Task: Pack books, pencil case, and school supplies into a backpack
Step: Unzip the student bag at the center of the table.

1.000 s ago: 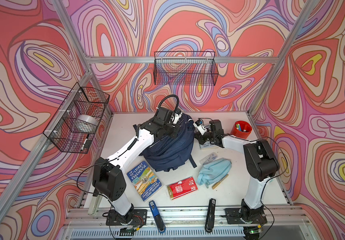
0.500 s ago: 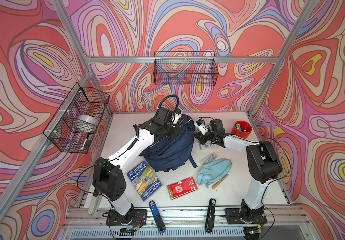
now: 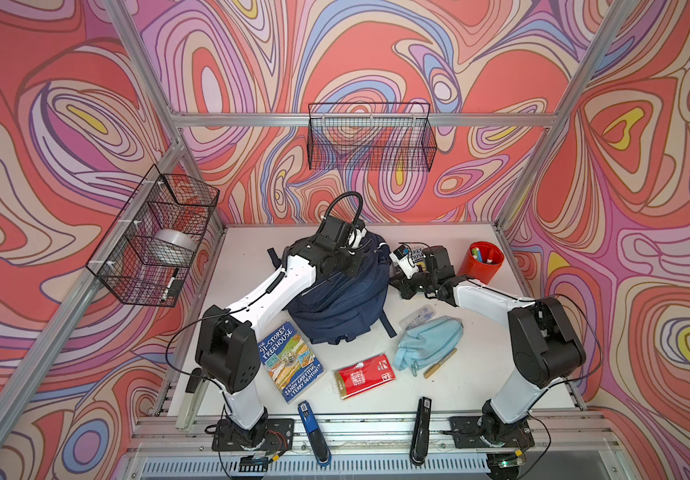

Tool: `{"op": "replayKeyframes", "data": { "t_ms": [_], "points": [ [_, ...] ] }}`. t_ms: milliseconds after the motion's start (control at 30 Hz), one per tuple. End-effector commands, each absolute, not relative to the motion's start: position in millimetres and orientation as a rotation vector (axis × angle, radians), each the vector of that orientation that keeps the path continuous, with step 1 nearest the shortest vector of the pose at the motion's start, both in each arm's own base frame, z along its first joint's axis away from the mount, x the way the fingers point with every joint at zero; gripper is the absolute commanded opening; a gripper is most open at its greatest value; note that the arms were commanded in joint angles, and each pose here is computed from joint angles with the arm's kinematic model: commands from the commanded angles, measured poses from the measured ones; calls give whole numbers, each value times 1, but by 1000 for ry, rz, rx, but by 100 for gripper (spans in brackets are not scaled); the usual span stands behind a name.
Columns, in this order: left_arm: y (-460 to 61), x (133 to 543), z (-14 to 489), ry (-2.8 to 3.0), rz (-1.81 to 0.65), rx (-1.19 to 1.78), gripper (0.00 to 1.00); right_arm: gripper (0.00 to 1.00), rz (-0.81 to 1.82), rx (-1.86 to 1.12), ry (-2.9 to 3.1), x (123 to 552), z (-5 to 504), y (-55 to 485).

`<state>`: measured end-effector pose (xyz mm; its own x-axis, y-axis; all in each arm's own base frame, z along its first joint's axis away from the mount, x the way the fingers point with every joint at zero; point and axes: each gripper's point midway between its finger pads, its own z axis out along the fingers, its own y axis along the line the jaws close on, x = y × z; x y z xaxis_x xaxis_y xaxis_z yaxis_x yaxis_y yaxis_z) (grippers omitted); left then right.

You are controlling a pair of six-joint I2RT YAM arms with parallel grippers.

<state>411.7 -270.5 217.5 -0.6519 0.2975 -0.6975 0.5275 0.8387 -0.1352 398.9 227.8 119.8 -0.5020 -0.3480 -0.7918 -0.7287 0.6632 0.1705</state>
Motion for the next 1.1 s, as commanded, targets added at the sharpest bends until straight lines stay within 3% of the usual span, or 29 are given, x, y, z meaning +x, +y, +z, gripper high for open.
{"op": "replayKeyframes", "data": {
  "t_ms": [0,200,367,567,800,1000,1033,1067],
  "points": [
    [-269,442,239,2241,-401,478,0,0,736,-834,2060,377,147,244],
    [-271,448,235,2255,-414,438,0,0,746,-782,2082,363,160,243],
    [-275,454,236,2262,-452,365,0,0,770,-819,2074,329,158,282],
    [-278,460,235,2279,-468,324,0,0,792,-707,2062,319,169,299],
    [-280,464,239,2276,-501,245,0,0,693,-780,2058,303,154,349],
    [-280,457,246,2277,-510,290,0,0,642,-749,2043,307,158,328],
    [-281,455,247,2275,-519,302,1,0,653,-752,2047,306,157,326],
    [-283,452,248,2271,-535,322,10,0,669,-746,2056,306,156,323]
  ]
}}
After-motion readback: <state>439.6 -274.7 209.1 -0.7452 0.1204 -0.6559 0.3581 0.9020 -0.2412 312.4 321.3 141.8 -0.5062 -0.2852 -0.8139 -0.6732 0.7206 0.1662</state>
